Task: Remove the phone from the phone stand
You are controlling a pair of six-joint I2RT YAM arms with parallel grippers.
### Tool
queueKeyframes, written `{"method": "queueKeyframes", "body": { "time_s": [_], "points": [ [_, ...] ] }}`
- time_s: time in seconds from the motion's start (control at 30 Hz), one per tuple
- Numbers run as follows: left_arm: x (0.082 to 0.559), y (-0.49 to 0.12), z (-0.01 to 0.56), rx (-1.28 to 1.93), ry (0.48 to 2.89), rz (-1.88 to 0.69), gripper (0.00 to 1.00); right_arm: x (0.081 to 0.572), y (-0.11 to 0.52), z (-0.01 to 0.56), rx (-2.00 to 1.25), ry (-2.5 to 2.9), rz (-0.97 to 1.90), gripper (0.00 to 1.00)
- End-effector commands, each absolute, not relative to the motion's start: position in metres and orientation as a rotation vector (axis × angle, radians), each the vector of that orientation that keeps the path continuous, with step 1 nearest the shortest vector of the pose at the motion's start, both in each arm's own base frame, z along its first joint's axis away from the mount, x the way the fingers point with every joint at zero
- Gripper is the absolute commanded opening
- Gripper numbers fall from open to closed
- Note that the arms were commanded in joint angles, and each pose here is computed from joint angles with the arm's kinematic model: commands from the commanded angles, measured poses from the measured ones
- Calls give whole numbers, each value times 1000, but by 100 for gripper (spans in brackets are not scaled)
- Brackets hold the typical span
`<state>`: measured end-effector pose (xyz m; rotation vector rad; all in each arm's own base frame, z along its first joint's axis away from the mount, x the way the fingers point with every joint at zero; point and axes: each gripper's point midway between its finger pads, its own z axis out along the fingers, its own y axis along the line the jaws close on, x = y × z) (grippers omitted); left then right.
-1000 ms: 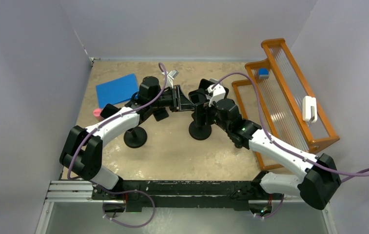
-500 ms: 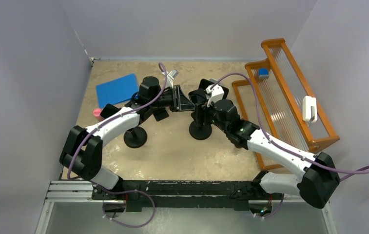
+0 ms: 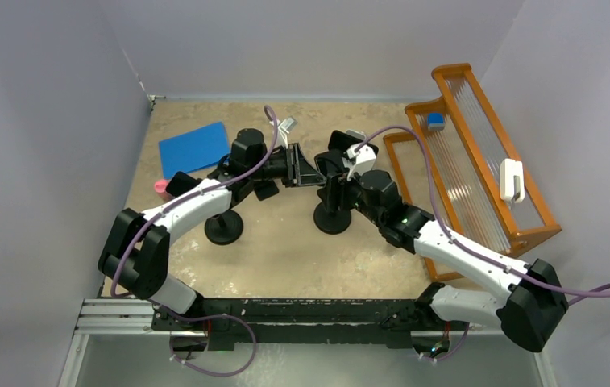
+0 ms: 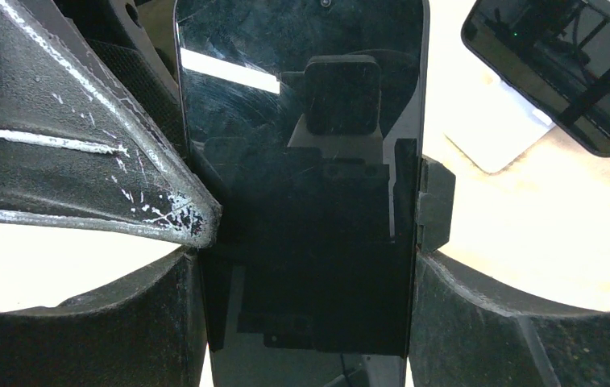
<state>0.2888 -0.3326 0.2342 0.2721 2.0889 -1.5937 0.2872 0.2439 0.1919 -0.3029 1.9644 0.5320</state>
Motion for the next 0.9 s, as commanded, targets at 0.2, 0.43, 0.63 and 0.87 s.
{"method": "queueKeyframes", "body": {
  "time_s": [0.2, 0.43, 0.63, 0.87],
  "points": [
    [284, -322, 252, 323, 2005, -1576, 0, 287, 231, 207, -208, 1919, 549, 0],
    [282, -315, 244, 306, 1966, -1610, 0, 286, 225, 203, -145, 1914, 561, 0],
    [281, -311, 236, 285, 1959, -1586, 0, 282, 223, 200, -107, 1908, 595, 0],
    [282, -309, 233, 283, 1949, -1568, 0, 272, 229, 211, -108, 1872, 695, 0]
  ]
}}
